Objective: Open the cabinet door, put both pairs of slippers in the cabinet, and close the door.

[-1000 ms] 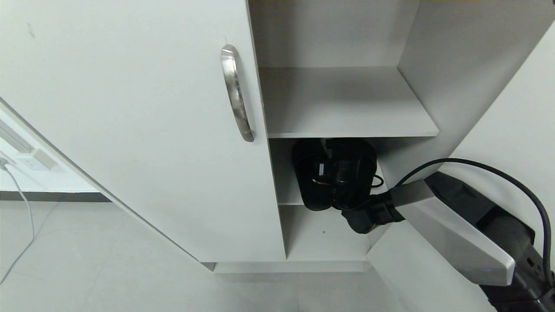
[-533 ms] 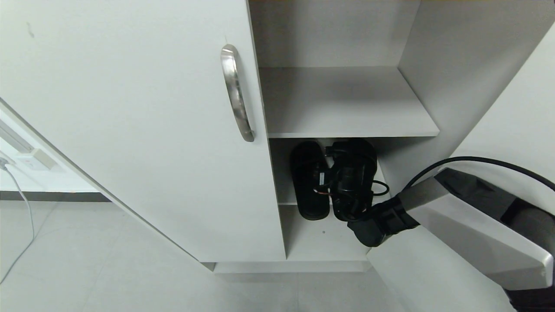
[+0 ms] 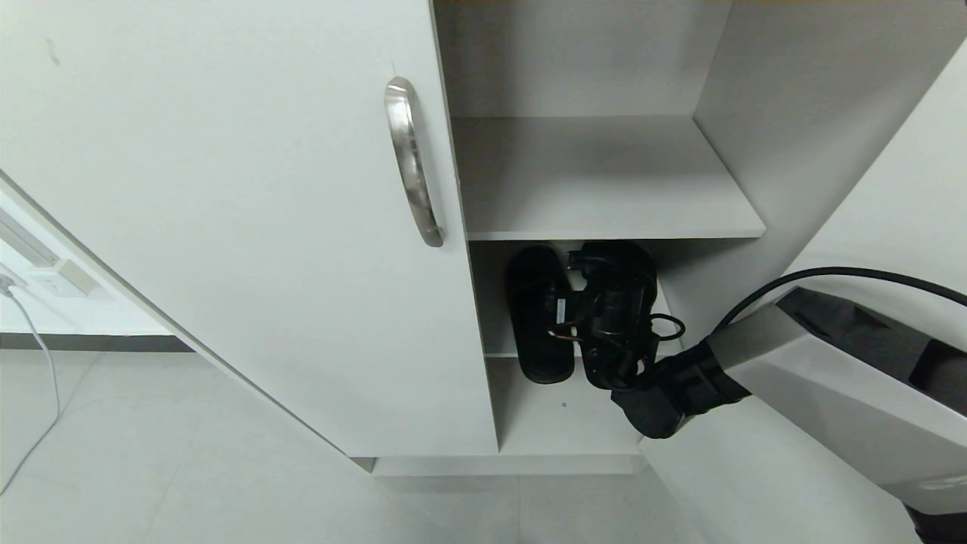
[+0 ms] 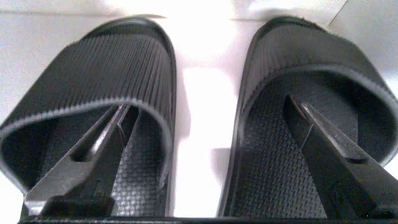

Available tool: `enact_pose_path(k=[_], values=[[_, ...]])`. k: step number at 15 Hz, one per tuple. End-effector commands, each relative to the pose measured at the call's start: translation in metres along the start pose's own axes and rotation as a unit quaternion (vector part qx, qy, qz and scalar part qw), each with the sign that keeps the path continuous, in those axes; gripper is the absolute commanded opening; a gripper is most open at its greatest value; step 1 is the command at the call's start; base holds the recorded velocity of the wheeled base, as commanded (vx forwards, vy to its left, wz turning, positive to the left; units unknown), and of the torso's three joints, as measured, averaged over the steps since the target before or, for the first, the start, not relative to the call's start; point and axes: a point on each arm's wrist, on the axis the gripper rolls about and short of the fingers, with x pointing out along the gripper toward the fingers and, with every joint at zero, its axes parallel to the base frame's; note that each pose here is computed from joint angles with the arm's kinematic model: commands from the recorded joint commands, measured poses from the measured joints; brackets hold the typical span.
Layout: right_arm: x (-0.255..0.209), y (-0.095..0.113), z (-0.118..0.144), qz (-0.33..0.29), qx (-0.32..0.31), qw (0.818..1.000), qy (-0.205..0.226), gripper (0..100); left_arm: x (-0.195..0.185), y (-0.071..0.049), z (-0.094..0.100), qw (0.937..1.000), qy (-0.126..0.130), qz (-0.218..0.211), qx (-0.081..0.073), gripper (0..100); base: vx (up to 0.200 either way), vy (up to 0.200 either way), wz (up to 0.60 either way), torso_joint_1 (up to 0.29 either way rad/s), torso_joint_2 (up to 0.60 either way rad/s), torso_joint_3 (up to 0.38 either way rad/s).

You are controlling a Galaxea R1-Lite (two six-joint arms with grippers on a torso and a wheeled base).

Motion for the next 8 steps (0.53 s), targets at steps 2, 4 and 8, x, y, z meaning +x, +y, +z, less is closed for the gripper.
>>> enact_pose_path(k=[2, 4, 8], values=[[0.008, 0.0, 0.001, -0.005, 0.005, 1.0, -0.008, 100, 0.0, 0.0, 0.0, 1.0, 0.0, 0.0, 0.0, 0, 0.0, 0.0, 0.0, 0.0, 0.0, 0.0], [0.013, 0.001, 0.005, -0.008, 0.007, 1.0, -0.011, 100, 0.0, 0.0, 0.0, 1.0, 0.0, 0.0, 0.0, 0, 0.0, 0.0, 0.0, 0.0, 0.0, 0.0], [0.02, 0.002, 0.007, -0.011, 0.01, 1.0, -0.015, 100, 0.0, 0.0, 0.0, 1.0, -0.001, 0.0, 0.0, 0, 0.0, 0.0, 0.0, 0.0, 0.0, 0.0]])
